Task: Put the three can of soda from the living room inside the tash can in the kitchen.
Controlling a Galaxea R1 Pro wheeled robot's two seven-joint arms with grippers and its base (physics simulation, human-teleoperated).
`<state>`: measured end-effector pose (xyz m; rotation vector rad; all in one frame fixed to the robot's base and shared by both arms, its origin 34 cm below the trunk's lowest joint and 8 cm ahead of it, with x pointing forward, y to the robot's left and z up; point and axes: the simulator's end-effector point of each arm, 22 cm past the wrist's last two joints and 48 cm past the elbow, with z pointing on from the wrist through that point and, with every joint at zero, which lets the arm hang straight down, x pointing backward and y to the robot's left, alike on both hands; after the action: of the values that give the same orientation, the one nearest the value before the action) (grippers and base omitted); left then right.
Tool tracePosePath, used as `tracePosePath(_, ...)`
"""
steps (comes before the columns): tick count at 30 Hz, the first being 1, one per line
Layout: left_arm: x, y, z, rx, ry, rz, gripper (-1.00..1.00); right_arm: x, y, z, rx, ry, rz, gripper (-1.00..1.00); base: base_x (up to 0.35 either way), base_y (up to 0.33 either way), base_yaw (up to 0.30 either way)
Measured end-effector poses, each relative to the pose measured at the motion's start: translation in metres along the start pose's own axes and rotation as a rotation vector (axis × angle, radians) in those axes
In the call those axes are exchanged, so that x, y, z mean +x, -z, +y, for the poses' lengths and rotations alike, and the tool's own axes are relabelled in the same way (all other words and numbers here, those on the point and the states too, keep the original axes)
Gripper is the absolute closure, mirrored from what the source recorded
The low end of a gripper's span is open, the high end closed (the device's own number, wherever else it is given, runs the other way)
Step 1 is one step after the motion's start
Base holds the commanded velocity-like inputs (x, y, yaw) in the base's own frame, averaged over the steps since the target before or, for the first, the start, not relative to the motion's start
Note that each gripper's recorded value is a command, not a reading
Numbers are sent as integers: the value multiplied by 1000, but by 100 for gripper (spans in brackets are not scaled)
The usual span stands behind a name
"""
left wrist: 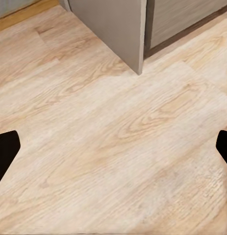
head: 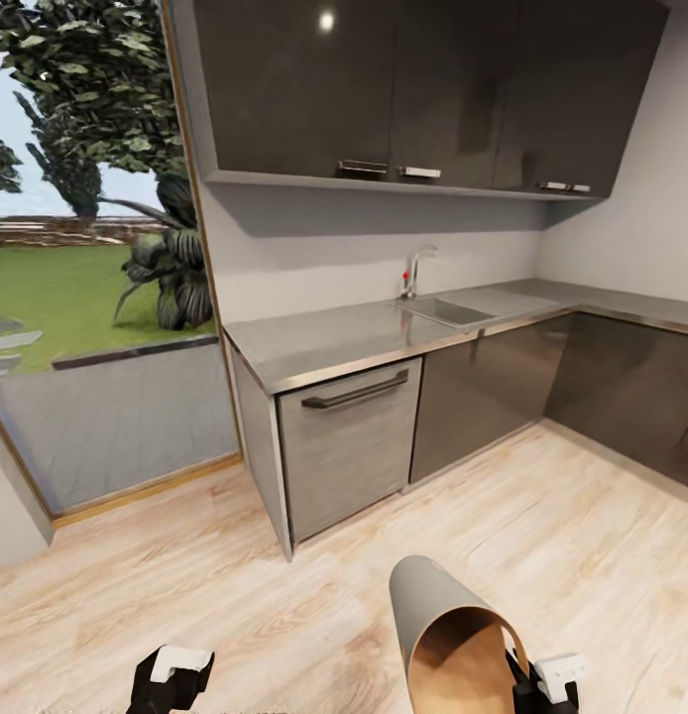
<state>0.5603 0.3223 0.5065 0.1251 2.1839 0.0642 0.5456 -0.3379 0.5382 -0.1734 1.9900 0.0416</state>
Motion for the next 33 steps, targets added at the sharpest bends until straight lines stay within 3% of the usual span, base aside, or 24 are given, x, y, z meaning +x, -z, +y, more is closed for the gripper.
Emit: tracePosePath(33, 0, 0, -1, 0, 1, 0, -100, 1, 0, 0, -1, -1, 2, 100, 0, 0, 243)
